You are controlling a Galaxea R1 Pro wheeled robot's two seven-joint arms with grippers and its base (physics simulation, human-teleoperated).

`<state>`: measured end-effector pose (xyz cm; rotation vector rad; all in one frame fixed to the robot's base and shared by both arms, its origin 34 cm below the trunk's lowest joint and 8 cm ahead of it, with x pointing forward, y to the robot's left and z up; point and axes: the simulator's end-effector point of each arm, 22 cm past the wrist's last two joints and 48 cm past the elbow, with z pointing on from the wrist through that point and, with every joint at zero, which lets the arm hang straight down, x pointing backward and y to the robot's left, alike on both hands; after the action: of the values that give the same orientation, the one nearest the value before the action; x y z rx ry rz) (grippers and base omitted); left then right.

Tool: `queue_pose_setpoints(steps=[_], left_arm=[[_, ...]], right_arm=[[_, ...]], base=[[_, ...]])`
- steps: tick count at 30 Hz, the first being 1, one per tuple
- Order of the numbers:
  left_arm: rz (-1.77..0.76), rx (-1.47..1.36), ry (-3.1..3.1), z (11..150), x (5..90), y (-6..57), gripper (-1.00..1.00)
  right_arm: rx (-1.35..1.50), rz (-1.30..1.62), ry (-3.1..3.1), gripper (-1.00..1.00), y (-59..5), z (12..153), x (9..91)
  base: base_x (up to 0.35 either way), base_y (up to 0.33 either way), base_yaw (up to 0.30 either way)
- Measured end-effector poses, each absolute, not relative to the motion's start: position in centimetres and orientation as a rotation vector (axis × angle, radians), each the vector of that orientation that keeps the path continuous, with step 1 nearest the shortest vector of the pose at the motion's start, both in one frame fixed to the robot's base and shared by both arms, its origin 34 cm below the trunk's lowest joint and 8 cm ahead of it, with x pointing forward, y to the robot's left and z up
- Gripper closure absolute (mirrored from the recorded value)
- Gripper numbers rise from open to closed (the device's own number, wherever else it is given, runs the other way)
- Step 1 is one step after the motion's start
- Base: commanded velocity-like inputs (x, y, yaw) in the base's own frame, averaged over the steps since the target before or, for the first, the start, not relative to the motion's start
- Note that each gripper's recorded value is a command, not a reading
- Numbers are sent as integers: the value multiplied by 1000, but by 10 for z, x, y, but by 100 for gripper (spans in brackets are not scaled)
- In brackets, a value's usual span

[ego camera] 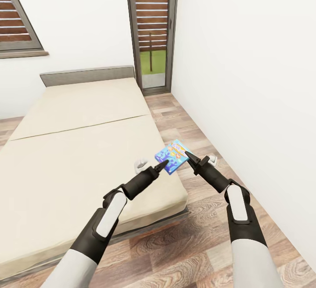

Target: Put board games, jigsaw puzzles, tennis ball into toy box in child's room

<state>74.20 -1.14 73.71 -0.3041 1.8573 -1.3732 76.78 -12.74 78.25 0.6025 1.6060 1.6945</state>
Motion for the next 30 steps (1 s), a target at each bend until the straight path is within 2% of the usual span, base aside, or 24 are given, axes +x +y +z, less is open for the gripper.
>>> queue_pose_setpoints(steps=[20, 21, 30], left_arm=[[-1372, -317, 1848, 737, 744, -5, -100], [-1372, -317, 1848, 737, 744, -5, 100], [-1379, -322, 1846, 738, 744, -5, 100]], right_arm=[[603, 1695, 1606, 100, -127, 783, 768], [603, 1695, 1606, 100, -127, 783, 768], [596, 1680, 1618, 100, -127, 780, 768]], base=[[0, 0, 0], [0, 0, 0], [0, 0, 0]])
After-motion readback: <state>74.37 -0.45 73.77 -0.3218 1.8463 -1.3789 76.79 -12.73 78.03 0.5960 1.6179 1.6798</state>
